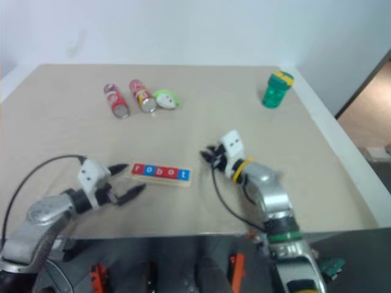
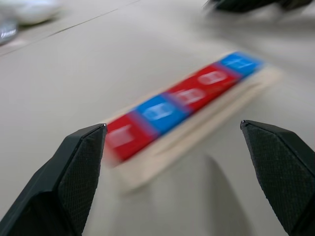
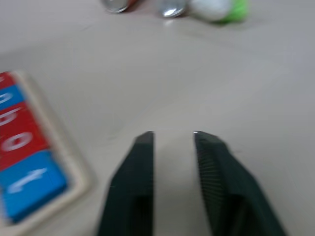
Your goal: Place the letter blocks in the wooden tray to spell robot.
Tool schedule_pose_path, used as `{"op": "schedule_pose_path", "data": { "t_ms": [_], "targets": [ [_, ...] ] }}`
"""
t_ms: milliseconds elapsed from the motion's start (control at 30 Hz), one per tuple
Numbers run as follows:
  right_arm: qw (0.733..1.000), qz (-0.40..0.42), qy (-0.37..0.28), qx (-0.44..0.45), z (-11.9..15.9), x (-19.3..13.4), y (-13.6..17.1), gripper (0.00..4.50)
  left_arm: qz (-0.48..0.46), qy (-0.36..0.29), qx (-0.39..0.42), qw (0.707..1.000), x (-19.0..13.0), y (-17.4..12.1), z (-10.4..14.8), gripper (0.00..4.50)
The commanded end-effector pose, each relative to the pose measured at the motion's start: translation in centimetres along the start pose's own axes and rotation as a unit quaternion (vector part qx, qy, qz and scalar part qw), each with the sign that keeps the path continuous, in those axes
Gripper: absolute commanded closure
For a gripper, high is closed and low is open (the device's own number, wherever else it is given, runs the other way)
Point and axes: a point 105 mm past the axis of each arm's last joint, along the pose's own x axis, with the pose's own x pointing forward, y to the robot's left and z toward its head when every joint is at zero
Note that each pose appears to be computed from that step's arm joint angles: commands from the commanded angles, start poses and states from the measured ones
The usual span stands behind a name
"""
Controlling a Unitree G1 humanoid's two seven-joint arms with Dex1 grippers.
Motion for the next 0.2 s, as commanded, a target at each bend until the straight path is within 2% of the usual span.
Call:
{"op": "schedule_pose_path", "data": {
  "t_ms": [33, 167, 200],
  "targets": [
    [0.999, 0.042, -0.011, -0.009, 1.6, -2.1, -1.7, 1.54, 0.063, -0.007, 0.017, 0.998, -2.3, 4.8, 1.0, 0.00],
    [0.997, 0.072, 0.018, -0.016, 0.9, -4.3, -2.7, 0.17, 0.093, 0.004, 0.028, 0.995, -4.2, 7.7, 1.0, 0.00],
    [0.997, 0.078, 0.018, -0.017, 0.9, -4.6, -2.7, 0.08, 0.104, 0.003, 0.031, 0.994, -4.5, 8.3, 1.1, 0.00]
  ]
}}
